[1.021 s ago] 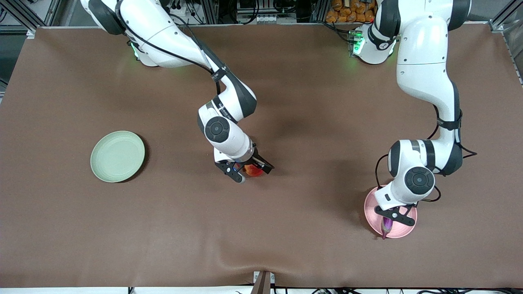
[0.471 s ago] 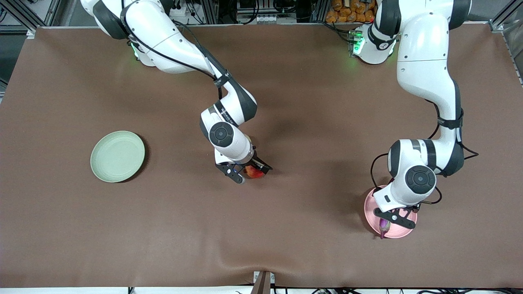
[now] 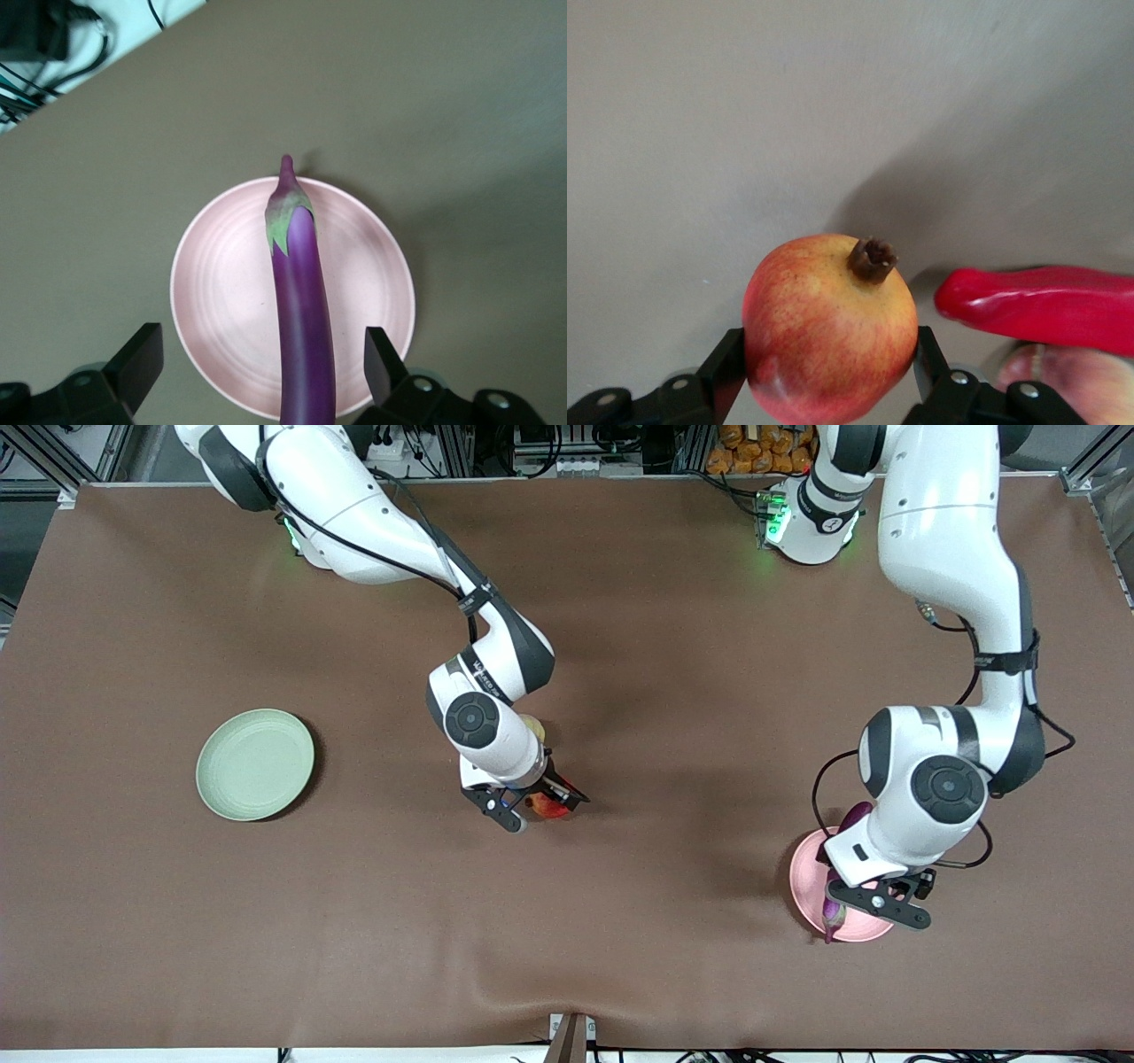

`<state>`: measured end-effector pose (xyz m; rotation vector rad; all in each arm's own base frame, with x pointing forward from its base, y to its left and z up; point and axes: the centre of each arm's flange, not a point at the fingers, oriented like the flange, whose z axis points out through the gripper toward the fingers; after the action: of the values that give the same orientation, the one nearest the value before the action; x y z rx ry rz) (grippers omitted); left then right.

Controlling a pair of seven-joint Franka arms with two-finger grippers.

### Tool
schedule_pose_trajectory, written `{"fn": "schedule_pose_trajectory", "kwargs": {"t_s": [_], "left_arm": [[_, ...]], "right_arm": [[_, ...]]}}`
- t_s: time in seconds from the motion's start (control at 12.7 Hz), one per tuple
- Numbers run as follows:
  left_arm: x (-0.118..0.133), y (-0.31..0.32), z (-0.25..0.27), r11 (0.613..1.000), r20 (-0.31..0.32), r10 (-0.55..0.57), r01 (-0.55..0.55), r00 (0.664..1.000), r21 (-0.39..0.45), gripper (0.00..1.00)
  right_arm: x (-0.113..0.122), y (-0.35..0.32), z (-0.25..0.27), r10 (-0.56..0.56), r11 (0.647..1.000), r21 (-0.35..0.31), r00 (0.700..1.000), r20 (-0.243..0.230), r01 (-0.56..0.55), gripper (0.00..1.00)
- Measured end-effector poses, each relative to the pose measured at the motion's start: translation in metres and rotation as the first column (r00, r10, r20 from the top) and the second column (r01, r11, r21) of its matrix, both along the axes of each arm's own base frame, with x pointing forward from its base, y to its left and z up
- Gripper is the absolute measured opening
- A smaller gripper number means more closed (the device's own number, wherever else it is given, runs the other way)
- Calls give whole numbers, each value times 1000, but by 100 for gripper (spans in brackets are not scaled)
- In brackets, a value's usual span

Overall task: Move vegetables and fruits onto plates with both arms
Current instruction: 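Release the eggplant with the left gripper while the right gripper carries the pomegranate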

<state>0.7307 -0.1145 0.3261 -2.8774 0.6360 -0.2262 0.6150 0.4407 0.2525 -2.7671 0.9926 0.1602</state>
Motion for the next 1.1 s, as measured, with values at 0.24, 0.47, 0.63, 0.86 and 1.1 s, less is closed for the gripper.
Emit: {"fn": "schedule_pose_trajectory", "kwargs": {"t_s": [0.24,0.47,0.63,0.86,1.1], "left_arm": [[-3,1,47,999,43,18,-17,999,-32,100],[-8,-4,74,993,67,96,-90,993,-78,100],[-11,-23,72,974,59,189,-179,980,-136,100],[-18,-64,70,902,18,365,-349,931,-253,100],[-36,-130,67,803,-61,505,-494,861,-334,100]], "right_arm": [[49,-83,64,-18,999,-38,993,-113,14,81],[75,-208,108,153,987,-25,969,-194,-161,81],[79,-295,113,245,966,-30,943,-225,-258,81],[48,-373,85,316,940,-39,905,-287,-340,81],[2,-397,55,378,910,-59,879,-290,-411,81]]}}
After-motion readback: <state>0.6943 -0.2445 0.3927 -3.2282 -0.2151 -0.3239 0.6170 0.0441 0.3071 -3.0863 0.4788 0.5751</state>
